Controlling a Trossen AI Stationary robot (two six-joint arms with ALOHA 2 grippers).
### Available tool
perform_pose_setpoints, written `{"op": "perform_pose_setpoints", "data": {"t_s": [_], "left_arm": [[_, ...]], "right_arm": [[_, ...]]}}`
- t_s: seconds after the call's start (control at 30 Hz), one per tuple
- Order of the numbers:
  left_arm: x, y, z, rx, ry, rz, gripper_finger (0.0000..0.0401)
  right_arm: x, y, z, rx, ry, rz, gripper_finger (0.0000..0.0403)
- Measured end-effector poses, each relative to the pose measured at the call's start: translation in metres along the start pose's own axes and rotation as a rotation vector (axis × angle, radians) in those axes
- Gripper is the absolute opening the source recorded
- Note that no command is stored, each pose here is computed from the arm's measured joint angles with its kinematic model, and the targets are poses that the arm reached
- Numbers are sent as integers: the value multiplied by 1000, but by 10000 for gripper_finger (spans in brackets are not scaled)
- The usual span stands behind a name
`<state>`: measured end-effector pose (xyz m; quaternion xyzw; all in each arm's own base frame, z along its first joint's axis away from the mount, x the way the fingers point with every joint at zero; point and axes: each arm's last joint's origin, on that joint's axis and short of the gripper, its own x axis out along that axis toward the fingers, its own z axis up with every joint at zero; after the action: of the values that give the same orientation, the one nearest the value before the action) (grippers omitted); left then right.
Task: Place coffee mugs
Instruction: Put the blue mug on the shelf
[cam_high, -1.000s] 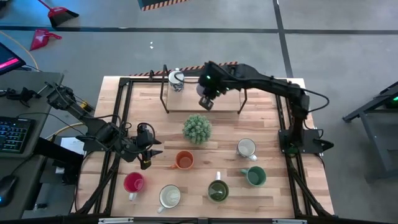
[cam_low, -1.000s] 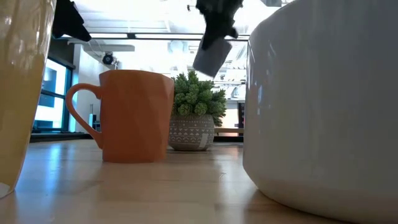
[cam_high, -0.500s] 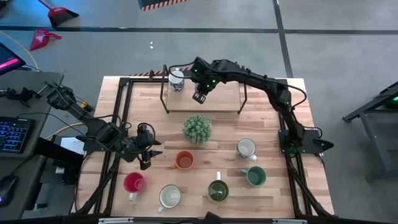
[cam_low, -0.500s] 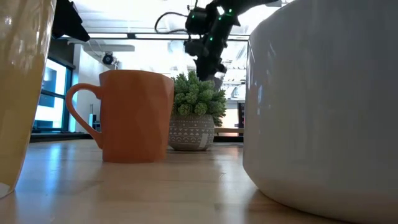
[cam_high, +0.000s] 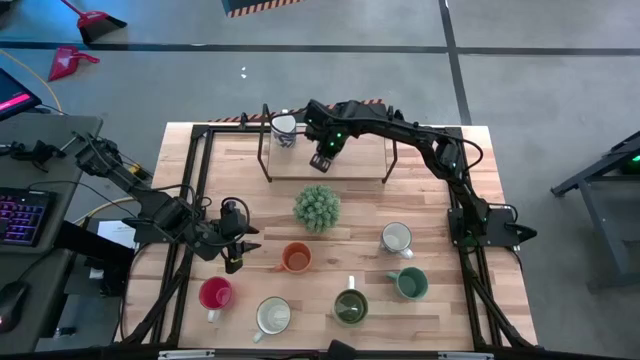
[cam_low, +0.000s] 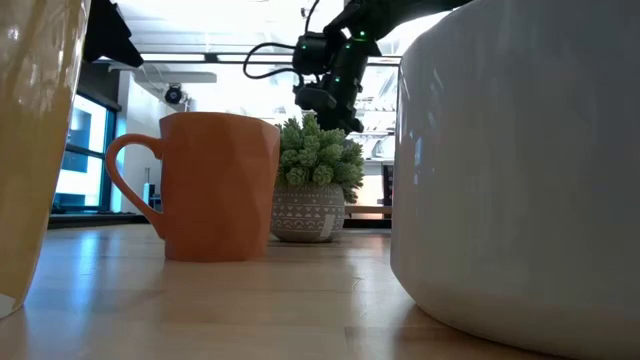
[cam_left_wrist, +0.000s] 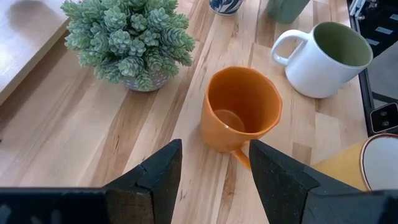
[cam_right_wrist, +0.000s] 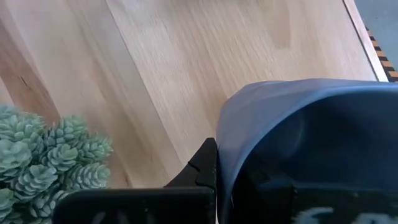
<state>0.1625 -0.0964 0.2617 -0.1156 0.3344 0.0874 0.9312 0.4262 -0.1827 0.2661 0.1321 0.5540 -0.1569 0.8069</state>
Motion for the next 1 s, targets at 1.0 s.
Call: {"op": "perform_pose_setpoints", "data": {"t_s": [1.0], "left_arm": [[0, 0, 0, -7, 0, 0, 177]], "right_arm": [[6, 13, -6, 39, 74, 31, 0]]}}
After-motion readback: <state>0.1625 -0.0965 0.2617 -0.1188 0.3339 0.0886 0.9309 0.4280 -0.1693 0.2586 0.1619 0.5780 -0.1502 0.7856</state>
